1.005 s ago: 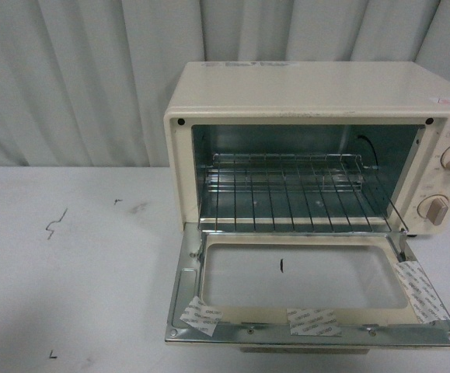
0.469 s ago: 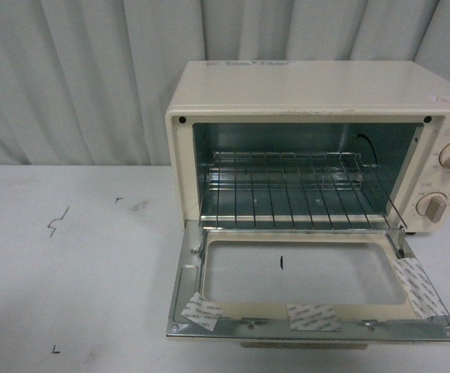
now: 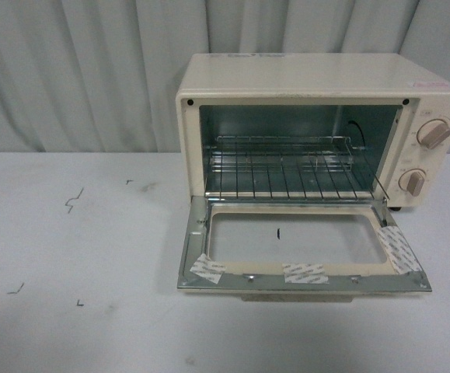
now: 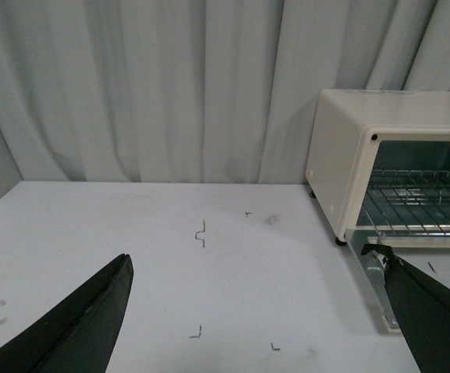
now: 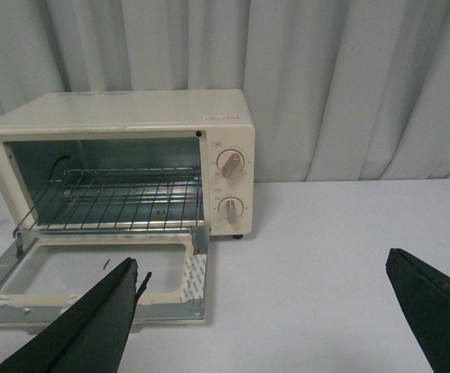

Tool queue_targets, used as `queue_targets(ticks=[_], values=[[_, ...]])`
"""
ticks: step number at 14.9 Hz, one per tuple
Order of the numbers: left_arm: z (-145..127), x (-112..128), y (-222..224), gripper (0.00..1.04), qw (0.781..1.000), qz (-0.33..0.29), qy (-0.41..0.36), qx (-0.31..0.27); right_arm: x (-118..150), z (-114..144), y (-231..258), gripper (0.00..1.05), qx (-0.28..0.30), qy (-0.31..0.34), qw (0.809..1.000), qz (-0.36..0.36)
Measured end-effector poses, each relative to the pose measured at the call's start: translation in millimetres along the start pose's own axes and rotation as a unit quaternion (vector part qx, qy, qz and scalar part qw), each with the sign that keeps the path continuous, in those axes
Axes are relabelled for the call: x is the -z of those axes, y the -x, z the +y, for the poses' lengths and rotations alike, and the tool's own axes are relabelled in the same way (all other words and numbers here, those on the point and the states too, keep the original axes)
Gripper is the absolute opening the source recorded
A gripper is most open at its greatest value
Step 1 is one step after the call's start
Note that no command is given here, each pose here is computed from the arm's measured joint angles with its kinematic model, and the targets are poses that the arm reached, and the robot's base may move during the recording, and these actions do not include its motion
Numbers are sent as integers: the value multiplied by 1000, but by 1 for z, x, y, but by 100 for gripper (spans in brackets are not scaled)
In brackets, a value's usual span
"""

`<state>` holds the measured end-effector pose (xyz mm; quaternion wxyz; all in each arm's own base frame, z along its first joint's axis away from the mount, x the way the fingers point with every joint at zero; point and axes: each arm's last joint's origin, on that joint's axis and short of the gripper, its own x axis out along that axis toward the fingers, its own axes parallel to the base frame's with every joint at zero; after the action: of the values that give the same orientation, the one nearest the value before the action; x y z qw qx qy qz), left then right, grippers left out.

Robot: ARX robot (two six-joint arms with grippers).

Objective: Open oven

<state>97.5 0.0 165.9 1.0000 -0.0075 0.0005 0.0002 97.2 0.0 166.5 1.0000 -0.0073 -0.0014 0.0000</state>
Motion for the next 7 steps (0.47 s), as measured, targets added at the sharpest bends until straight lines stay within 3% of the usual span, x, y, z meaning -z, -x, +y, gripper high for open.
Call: queue_targets(ticks=[7], values=[[0,0,0,98,1000,0,0,0,0,0,0,98,0,0,1000,-1]])
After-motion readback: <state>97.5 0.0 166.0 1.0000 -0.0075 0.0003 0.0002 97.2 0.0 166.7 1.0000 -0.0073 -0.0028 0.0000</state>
